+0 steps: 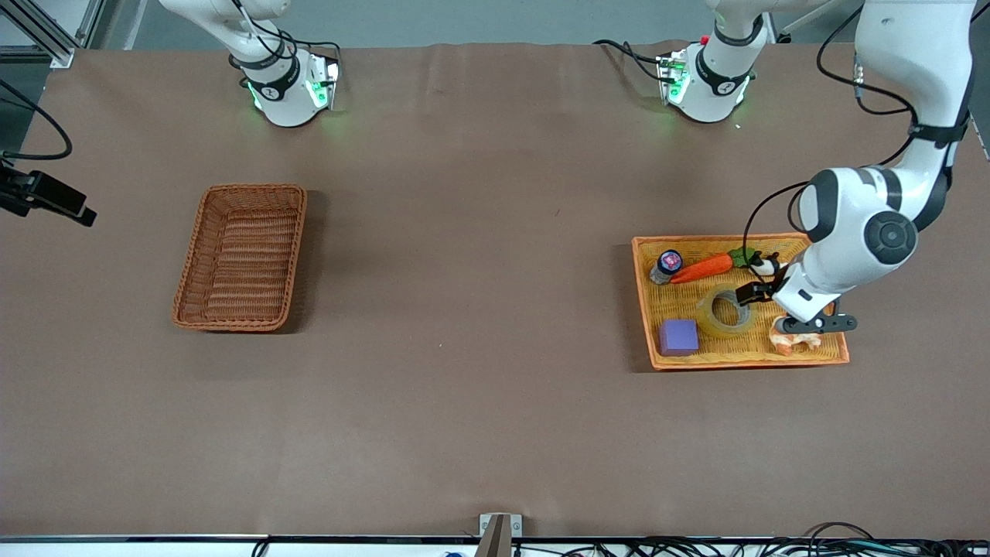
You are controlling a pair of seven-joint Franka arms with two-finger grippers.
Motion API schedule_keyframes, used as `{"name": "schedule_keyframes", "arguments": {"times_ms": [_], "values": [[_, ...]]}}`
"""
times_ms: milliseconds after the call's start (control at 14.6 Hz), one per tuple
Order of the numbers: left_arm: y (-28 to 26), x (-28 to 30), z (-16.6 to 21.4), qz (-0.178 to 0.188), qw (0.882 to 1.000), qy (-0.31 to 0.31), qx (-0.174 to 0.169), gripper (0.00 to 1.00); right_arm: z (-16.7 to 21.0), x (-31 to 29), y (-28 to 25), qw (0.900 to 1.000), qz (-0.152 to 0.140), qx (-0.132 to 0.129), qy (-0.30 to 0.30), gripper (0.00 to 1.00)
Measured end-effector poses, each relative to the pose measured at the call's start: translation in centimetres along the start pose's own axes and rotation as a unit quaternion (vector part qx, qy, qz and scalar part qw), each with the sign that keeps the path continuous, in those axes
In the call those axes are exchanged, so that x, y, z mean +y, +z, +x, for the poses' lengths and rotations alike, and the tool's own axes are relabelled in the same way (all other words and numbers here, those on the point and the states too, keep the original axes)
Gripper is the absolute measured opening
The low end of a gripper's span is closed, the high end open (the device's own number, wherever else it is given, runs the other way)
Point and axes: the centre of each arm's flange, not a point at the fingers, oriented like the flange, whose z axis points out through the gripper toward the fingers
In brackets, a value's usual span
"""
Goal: Move tape to another basket
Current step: 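Lower the left gripper onto the tape roll in the tray and grasp it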
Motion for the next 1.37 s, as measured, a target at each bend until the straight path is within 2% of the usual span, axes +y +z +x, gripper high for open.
{"name": "schedule_keyframes", "arguments": {"times_ms": [341,478,546,820,1093,1366], "values": [[3.3,0.6,0.2,-0.002,1.000,0.005,-0.019,0.93,0.0,0.0,0.0,1.000,0.000,0.000,0.000,1.00],[3.7,0.7,0.6,-0.001,1.000,0.008,-0.017,0.76,0.0,0.0,0.0,1.000,0.000,0.000,0.000,1.00],[3.9,0.7,0.8,0.003,1.000,0.012,-0.013,0.63,0.0,0.0,0.0,1.000,0.000,0.000,0.000,1.00],[4.7,0.4,1.3,0.005,1.000,0.017,0.009,0.24,0.0,0.0,0.0,1.000,0.000,0.000,0.000,1.00],[3.7,0.4,1.6,0.006,1.000,0.017,0.017,0.22,0.0,0.0,0.0,1.000,0.000,0.000,0.000,1.00],[-3.1,0.5,2.5,0.010,0.999,0.017,0.049,0.22,0.0,0.0,0.0,1.000,0.000,0.000,0.000,1.00]]}}
